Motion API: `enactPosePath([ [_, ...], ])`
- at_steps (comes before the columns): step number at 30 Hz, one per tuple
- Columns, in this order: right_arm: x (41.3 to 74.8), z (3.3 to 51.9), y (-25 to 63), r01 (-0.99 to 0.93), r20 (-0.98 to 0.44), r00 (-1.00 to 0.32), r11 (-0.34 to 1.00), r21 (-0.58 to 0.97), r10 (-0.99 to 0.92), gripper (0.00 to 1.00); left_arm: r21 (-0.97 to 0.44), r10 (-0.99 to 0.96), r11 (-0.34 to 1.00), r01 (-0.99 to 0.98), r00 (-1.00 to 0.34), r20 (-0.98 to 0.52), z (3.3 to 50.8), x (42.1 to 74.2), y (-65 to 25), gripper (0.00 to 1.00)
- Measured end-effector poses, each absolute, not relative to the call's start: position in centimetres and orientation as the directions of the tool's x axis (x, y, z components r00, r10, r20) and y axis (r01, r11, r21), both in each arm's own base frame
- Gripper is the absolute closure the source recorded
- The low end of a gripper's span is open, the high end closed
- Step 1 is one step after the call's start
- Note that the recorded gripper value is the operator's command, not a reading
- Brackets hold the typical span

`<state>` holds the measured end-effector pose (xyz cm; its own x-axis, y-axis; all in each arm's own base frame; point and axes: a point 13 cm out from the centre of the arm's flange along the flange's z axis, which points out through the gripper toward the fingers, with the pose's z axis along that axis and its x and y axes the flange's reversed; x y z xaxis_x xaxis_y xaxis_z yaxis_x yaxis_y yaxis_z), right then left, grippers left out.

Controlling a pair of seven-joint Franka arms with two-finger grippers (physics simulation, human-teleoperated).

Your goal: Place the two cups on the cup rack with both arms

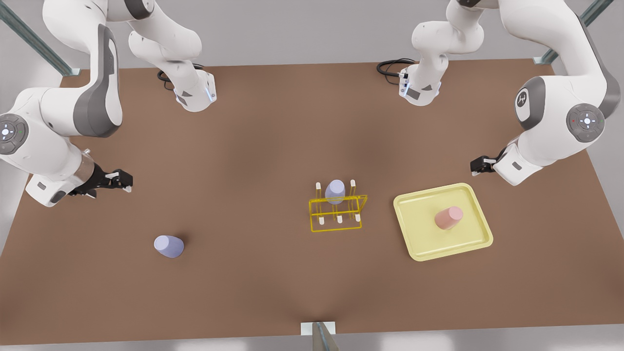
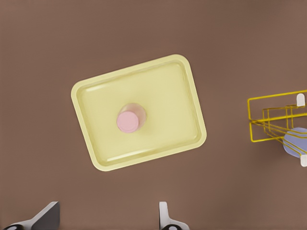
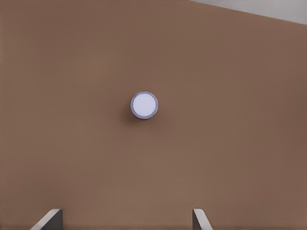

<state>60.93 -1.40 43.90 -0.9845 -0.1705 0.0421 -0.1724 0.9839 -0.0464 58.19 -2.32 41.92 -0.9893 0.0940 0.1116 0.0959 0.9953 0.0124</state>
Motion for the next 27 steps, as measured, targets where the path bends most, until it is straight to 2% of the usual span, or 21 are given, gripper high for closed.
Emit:
enactPosePath([
  [3, 61.0, 43.5, -1.4, -0.176, 0.049, -0.984, 0.983, -0.044, -0.174, 0.0, 0.012, 0.094, 0.995, 0.097, -0.988, 0.121, 41.3, 58.3, -2.3, 0.0],
  [4, 61.3, 42.2, -1.4, -0.179, 0.069, -0.982, 0.983, -0.043, -0.176, 0.0, 0.011, 0.093, 0.995, 0.096, -0.984, 0.153, 39.0, 58.7, -2.3, 0.0],
  [6, 62.8, 35.9, -1.5, -0.19, 0.144, -0.972, 0.981, -0.035, -0.183, 0.0, 0.01, 0.092, 0.995, 0.097, -0.966, 0.24, 30.5, 58.6, -2.3, 0.0],
  [8, 64.0, 30.3, -1.7, -0.197, 0.185, -0.965, 0.98, -0.03, -0.188, 0.0, 0.012, 0.084, 0.996, 0.09, -0.962, 0.26, 23.7, 58.3, -1.7, 0.0],
  [12, 66.0, 24.2, -1.7, -0.203, 0.181, -0.964, 0.979, -0.024, -0.196, 0.0, 0.001, 0.059, 0.998, 0.061, -0.98, 0.191, 16.4, 58.5, -1.1, 0.0],
  [15, 67.1, 21.7, -1.4, -0.206, 0.154, -0.967, 0.978, -0.02, -0.201, 0.0, 0.001, 0.043, 0.999, 0.044, -0.992, 0.119, 14.0, 60.3, -0.5, 0.0],
  [22, 68.4, 18.7, -1.6, -0.189, 0.119, -0.975, 0.982, -0.002, -0.187, 0.0, 0.005, 0.029, 1.0, 0.029, -0.998, 0.052, 10.6, 61.1, 0.1, 0.0],
  [25, 68.9, 19.5, -1.7, -0.188, 0.098, -0.977, 0.982, -0.005, -0.187, 0.0, 0.007, 0.03, 1.0, 0.031, -0.998, 0.048, 8.8, 61.2, 0.1, 0.0],
  [27, 69.2, 22.5, -1.7, -0.189, 0.067, -0.98, 0.982, -0.012, -0.187, 0.0, 0.009, 0.03, 0.999, 0.031, -0.999, 0.04, 8.1, 61.3, 0.1, 0.0],
])
